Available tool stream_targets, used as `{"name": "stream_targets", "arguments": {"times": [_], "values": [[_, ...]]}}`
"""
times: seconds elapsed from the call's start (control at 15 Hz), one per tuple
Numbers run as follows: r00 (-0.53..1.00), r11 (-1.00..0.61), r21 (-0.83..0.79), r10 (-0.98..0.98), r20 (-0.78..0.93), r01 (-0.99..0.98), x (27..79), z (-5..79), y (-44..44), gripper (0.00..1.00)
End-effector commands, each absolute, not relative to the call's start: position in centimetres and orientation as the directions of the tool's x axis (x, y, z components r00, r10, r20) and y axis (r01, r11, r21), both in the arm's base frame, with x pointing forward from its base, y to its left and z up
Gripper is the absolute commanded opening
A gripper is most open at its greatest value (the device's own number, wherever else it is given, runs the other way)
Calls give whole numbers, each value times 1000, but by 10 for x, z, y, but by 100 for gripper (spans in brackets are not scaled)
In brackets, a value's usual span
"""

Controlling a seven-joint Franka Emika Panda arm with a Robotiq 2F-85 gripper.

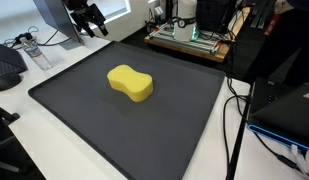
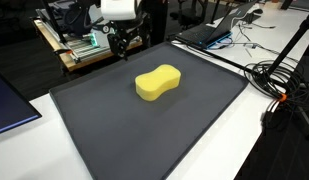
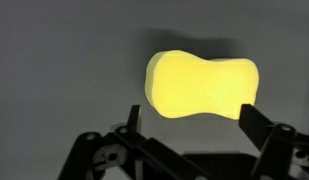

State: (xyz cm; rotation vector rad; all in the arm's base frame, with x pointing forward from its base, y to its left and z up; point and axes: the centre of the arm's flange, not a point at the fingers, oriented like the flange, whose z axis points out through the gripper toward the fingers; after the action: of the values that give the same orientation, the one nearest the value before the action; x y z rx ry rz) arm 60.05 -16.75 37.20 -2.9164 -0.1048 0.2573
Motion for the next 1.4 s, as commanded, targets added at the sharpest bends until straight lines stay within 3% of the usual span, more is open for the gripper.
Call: {"name": "stream_targets", "arguments": {"times": [0.0,0.53,0.93,1.33], "values": [[968,-988,-137,104,-227,74,645,375,-149,100],[951,-995,-67,96,-295,80,676,359,-99,100],[961,-989,-128,111,-254,81,631,361,-68,100],[984,-984,-113,-124,-126,-138,577,347,-60,100]]}}
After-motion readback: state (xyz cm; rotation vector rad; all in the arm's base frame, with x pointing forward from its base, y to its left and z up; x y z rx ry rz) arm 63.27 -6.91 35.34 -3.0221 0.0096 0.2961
